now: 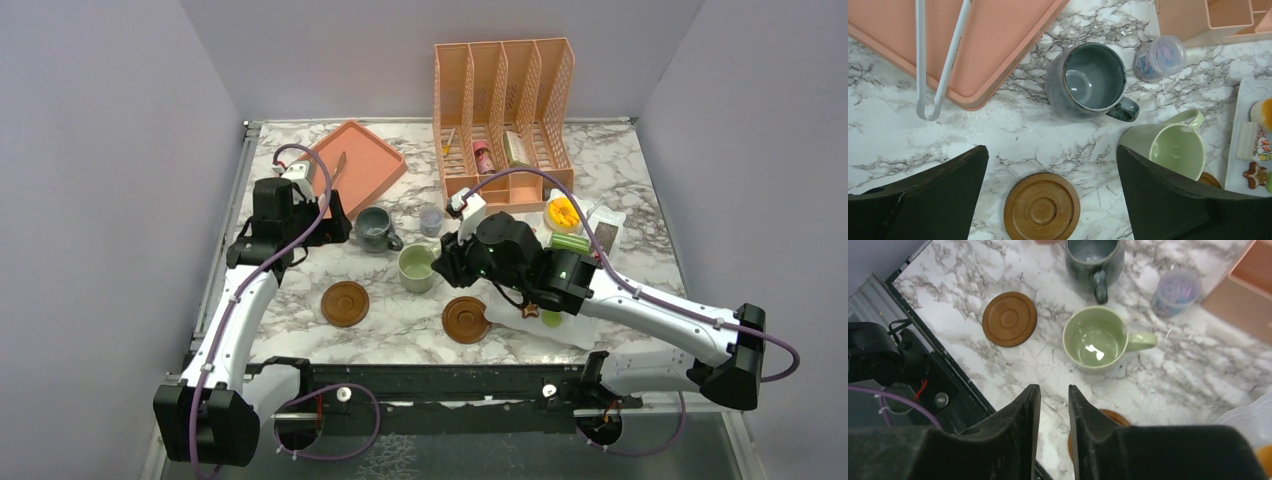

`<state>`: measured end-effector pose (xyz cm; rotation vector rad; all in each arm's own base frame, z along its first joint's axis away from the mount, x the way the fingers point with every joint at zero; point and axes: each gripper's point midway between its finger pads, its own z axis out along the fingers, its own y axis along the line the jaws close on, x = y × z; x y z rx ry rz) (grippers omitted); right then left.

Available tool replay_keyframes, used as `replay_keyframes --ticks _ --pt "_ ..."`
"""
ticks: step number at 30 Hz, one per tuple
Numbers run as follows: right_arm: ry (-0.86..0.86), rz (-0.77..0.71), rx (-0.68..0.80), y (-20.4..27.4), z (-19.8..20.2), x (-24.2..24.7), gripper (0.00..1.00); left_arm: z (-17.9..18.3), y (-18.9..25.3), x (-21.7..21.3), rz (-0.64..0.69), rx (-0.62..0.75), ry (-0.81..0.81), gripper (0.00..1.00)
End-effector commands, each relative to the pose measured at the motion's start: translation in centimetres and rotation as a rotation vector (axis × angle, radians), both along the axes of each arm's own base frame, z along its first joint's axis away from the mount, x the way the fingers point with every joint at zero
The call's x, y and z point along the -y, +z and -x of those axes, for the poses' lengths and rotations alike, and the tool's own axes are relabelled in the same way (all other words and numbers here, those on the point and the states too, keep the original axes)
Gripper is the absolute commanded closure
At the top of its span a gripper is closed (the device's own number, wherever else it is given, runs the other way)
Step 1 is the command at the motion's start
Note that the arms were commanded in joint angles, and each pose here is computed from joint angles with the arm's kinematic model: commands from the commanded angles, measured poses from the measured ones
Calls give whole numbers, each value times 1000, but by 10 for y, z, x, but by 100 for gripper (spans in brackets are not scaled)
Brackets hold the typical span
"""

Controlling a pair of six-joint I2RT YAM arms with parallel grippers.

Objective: Serve the afternoon tea
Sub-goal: Place the clamp on the tray, then adjust the coaster at the center of the board.

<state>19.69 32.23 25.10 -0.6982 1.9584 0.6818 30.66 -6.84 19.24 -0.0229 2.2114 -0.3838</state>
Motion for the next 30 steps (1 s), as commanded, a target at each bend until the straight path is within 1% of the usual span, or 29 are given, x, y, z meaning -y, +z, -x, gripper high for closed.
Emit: replay_keyframes --ticks 1,3,7,8,11,16,22,30 --pt "14 60 -113 -36 16 4 74 -6 0 -8 1 62 67 1" --pt "4 80 -132 -50 16 5 83 -6 -6 -11 4 55 97 1" --pt "-26 139 -175 -80 15 8 97 -5 -16 -10 14 42 97 1" --pt "-32 151 -187 -86 15 9 99 -4 -17 -10 17 43 103 1" --pt "-44 174 -205 -104 16 10 99 -3 -22 -9 31 38 109 1" --pt "-119 238 -226 -142 12 24 99 -4 -21 -9 43 37 140 1" --pt "-146 290 -247 -171 13 33 99 -1 -19 -11 15 35 140 1" --pt "-196 339 -263 -202 13 46 99 -1 -20 -7 20 30 123 1"
